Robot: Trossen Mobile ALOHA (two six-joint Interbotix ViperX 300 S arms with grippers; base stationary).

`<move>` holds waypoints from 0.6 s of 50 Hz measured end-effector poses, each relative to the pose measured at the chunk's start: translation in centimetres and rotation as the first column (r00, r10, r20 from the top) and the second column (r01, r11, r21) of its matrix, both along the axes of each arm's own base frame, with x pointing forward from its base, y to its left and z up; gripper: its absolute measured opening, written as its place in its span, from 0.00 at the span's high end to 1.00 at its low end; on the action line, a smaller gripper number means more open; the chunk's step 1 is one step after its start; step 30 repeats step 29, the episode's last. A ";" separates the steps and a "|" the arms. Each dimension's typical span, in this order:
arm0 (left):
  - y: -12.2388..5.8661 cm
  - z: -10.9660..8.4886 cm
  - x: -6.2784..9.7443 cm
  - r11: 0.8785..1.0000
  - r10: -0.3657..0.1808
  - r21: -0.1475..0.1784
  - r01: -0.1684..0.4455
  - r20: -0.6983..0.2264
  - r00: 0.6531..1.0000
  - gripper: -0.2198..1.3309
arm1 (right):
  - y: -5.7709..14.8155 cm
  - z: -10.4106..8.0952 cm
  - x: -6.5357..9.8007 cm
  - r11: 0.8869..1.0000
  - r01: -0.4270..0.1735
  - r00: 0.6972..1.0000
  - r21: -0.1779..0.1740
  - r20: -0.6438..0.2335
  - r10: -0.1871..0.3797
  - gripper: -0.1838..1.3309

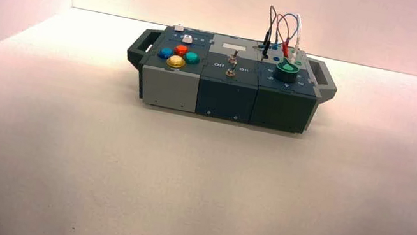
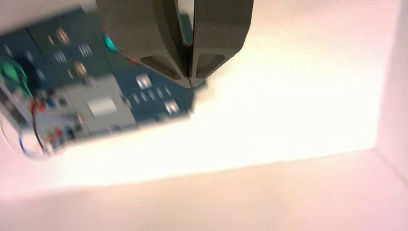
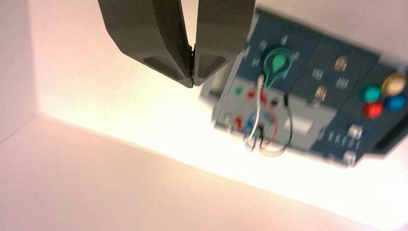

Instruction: Turn the knob to position 1.

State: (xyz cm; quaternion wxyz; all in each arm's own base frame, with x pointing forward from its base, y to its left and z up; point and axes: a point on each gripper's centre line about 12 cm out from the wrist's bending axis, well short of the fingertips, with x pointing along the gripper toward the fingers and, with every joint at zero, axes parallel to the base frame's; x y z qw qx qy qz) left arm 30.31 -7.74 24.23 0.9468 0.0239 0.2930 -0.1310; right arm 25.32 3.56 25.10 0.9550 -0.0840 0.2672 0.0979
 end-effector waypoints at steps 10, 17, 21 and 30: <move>0.9 1.1 -0.8 0.999 0.040 -0.020 -0.038 0.164 0.986 0.96 | -1.8 -0.5 0.0 0.997 0.081 0.994 0.005 0.068 -0.081 0.97; 2.1 2.3 -1.1 0.997 0.077 -0.022 -0.074 0.240 0.968 0.96 | -2.4 0.0 0.2 0.994 0.106 0.988 0.009 0.110 -0.107 0.97; 3.2 2.5 -1.2 0.993 0.116 -0.026 -0.113 0.269 0.956 0.96 | -2.7 0.1 0.2 0.993 0.118 0.985 0.009 0.128 -0.118 0.97; 4.5 2.6 -1.2 0.987 0.158 -0.030 -0.156 0.287 0.945 0.96 | -2.9 0.1 0.3 0.992 0.125 0.983 0.010 0.131 -0.126 0.97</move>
